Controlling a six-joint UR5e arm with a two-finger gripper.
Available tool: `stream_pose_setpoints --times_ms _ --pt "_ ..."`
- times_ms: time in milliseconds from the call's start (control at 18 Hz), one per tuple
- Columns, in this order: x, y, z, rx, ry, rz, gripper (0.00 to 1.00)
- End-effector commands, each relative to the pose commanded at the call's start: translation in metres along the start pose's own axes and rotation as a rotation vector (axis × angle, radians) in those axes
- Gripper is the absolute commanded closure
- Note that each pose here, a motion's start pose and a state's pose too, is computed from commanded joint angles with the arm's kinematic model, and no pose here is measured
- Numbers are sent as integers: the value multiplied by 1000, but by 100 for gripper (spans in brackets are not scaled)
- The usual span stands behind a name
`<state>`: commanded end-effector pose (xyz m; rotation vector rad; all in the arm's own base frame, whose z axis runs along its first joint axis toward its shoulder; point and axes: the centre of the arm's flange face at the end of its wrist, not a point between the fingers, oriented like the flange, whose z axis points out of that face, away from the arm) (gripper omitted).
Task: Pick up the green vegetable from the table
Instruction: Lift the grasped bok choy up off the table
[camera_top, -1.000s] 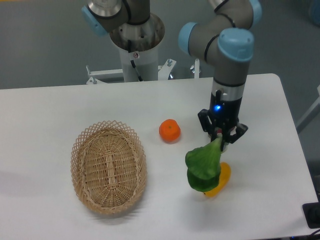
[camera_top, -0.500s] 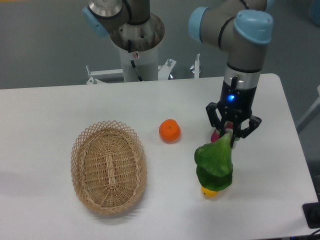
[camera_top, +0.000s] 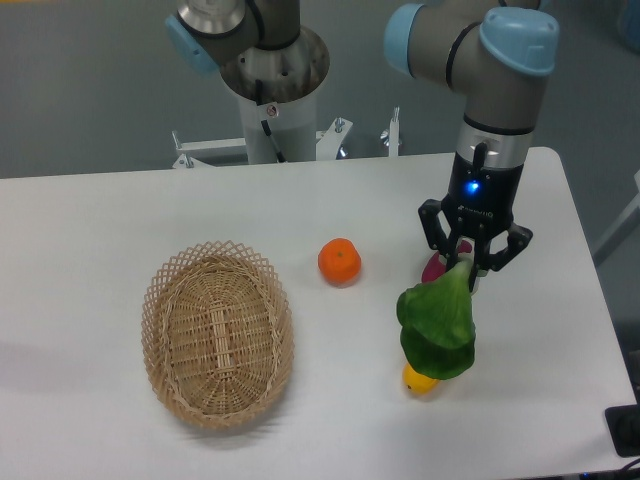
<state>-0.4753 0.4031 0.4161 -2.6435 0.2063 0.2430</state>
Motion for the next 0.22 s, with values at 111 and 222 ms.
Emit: stream_pose_setpoints --times_ms 111,222 --pt "0 0 -1 2 -1 1 65" --pt "0 -1 -1 2 -2 1 65"
